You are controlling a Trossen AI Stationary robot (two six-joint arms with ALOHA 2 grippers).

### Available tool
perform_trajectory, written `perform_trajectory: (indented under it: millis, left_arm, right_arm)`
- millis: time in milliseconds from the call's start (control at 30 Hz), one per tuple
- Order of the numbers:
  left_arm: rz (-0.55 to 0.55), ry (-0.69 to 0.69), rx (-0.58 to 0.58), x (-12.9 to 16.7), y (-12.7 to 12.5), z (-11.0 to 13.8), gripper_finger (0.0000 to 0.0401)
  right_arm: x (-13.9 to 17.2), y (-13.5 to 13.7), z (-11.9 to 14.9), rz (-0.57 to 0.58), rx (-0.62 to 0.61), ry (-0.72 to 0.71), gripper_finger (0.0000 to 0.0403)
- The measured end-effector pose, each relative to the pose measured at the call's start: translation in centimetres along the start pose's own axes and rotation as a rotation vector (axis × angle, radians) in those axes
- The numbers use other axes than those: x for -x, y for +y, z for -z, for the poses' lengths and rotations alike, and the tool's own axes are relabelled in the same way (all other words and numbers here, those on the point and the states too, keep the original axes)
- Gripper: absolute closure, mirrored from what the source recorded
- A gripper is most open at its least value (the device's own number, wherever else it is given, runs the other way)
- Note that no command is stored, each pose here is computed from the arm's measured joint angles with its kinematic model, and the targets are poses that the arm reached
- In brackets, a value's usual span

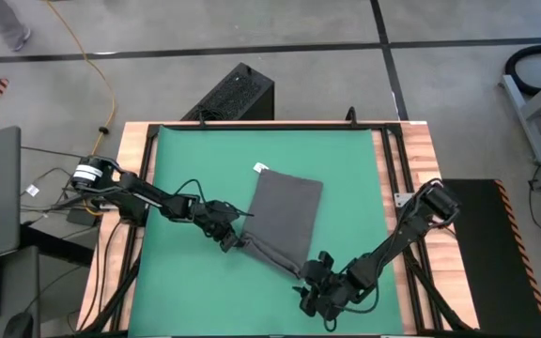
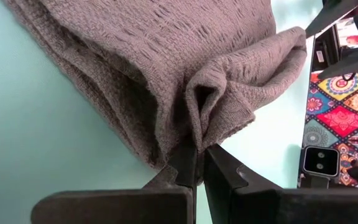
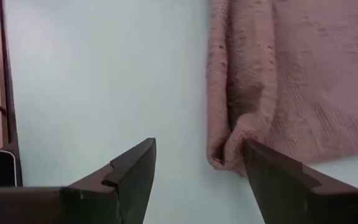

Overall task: Roll towel
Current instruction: Roll the gray towel

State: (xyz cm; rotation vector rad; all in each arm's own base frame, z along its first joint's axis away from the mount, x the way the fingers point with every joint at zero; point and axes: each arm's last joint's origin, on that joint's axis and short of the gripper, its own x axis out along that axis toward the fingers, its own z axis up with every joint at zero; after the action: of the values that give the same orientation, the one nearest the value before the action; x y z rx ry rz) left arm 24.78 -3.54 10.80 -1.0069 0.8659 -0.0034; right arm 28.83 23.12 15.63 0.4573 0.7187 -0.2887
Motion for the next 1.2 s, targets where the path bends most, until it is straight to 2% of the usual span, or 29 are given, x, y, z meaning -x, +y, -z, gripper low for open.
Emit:
perform_trajectory:
  millis: [300,433,567,700,933,1200]
  left_arm:
    - [0.000,-0.001,-0.003,0.0,0.0,0.0,0.0401]
    - [-0.002,-0.005,-0.002,0.0,0.0,0.0,0.0401]
    - [-0.002,-0.006,-0.002,0.0,0.0,0.0,0.0401]
    - [-0.003,-0.008,-0.002,0.0,0.0,0.0,0.0401]
    - [-0.006,-0.012,-0.002,0.0,0.0,0.0,0.0401]
    - [-0.008,-0.014,-0.002,0.0,0.0,0.0,0.0401]
  right_arm:
    - [0.8,0.0,-0.1,0.029,-0.015,0.045,0.0137]
    - [0.7,0.3,-0.8,0.021,0.068,0.035,0.0137]
    - [0.4,-0.4,-1.1,0.069,0.136,0.052,0.0137]
    - [0.1,-1.0,-1.4,0.104,0.147,0.069,0.0137]
    - [0.1,-0.4,-1.5,0.053,0.145,0.047,0.0137]
    - [-0.3,-0.7,-1.4,0.085,0.175,0.029,0.0137]
